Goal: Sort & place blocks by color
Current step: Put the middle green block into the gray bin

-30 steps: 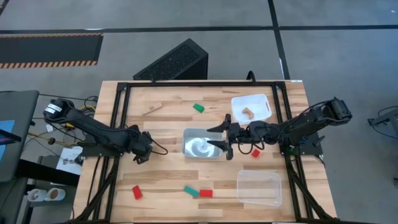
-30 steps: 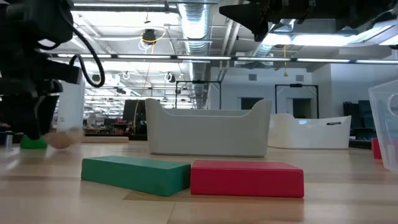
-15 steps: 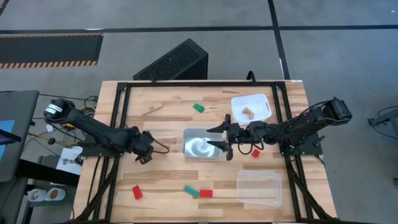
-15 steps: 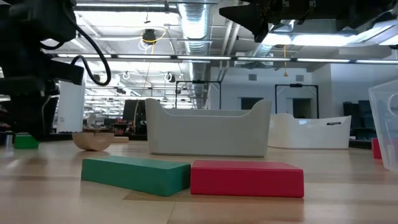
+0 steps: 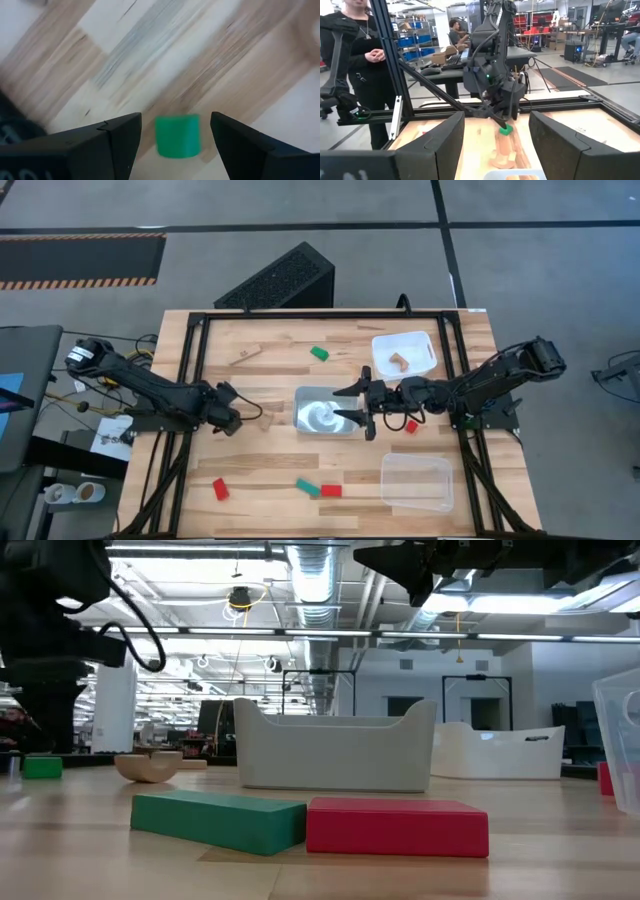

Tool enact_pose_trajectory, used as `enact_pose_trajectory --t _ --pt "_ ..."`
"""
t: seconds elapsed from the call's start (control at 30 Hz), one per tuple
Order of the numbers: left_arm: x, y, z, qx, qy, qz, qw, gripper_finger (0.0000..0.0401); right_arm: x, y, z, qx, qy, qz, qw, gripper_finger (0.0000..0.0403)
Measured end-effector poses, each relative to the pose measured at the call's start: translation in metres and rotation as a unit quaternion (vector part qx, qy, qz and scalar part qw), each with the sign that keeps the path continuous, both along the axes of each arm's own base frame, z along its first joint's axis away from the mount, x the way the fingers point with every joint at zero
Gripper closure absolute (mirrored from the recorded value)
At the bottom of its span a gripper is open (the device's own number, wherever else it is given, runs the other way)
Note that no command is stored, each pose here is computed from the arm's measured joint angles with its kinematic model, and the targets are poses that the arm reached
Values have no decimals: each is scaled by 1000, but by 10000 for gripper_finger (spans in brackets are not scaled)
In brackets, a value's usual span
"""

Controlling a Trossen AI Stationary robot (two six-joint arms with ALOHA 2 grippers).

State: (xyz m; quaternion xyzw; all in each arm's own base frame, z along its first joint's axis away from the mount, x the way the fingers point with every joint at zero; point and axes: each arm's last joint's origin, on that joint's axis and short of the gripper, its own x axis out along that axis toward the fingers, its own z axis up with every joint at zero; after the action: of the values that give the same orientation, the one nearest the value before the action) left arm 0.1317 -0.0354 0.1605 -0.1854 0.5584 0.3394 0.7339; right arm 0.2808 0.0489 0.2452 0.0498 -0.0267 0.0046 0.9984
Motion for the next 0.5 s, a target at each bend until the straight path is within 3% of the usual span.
enact_pose_trajectory --t 0.5 --pt "-12 2 -32 -41 13 11 999 177 0 -3 0 4 -1 -4 1000 158"
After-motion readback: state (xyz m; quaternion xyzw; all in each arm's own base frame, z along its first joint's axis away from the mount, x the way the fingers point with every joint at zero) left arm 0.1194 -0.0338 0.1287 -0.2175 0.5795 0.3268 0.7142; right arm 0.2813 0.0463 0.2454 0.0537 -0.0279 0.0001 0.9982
